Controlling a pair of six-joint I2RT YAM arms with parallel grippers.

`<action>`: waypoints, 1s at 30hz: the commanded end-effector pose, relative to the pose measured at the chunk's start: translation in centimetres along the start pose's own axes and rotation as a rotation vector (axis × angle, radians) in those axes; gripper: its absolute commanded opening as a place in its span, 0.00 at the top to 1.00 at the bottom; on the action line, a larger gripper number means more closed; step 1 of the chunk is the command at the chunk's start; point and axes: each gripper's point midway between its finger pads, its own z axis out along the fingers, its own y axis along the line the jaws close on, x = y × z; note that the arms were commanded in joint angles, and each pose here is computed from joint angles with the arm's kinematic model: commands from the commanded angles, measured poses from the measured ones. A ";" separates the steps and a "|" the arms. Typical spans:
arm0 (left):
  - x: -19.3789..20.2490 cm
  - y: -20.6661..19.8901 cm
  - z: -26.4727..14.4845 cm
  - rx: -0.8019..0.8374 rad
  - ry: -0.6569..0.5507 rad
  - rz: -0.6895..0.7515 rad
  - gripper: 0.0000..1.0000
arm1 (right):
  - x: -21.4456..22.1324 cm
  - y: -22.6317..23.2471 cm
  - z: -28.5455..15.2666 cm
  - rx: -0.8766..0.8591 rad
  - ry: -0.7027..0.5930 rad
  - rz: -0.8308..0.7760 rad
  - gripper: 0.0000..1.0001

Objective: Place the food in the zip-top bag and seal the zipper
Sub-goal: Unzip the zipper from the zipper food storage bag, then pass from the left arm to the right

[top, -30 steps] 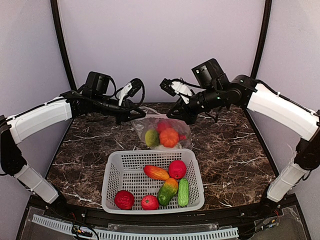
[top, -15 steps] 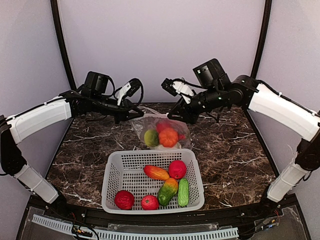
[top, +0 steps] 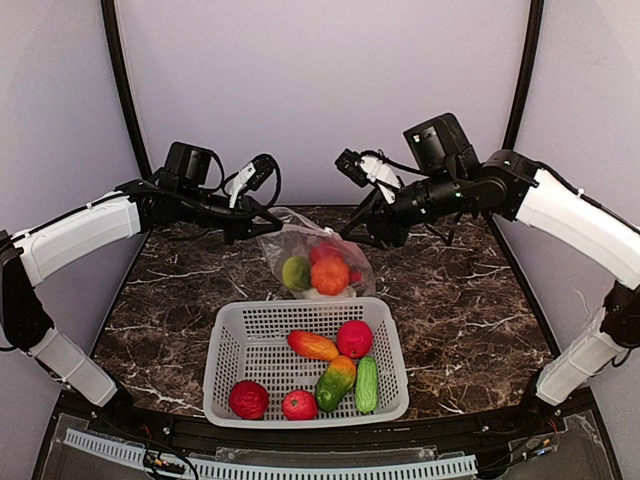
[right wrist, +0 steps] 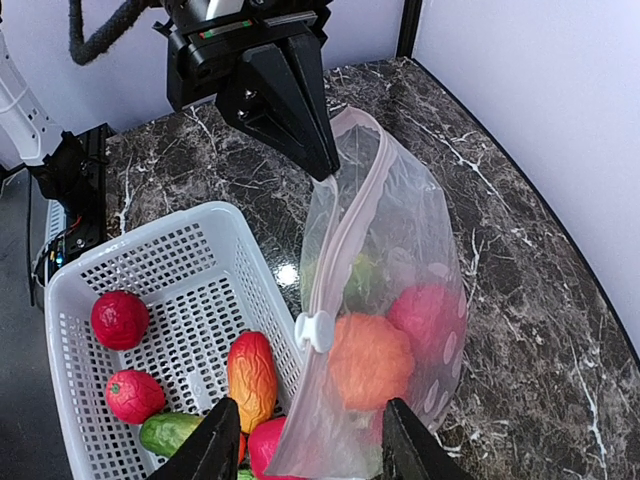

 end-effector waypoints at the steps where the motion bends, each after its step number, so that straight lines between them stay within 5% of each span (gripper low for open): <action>1: -0.4 -0.9 -0.6 0.026 -0.015 -0.006 0.99 | -0.3 0.3 1.0 -0.038 -0.014 0.015 0.52; 9: -0.3 -0.8 -0.5 0.024 -0.011 -0.010 0.99 | 0.2 0.4 1.9 -0.049 0.006 0.025 0.59; 16: -0.6 -0.8 -0.8 0.014 -0.016 0.001 0.98 | 0.1 0.2 2.1 -0.043 0.000 0.027 0.99; 20: -2.1 -0.8 -1.6 -0.009 -0.050 0.024 0.80 | 0.4 0.1 2.4 -0.037 0.008 0.024 1.00; 23: -3.7 -0.9 -2.3 -0.023 -0.081 0.037 0.46 | 0.8 -0.1 2.8 -0.029 0.018 0.020 1.00; 25: -4.7 -1.0 -3.0 -0.048 -0.105 0.056 0.33 | 0.8 -0.1 2.7 -0.027 0.015 0.017 1.00; 30: -7.2 -3.4 -3.2 -0.005 -0.178 0.121 0.21 | 0.5 0.0 2.5 -0.033 -0.007 0.007 1.00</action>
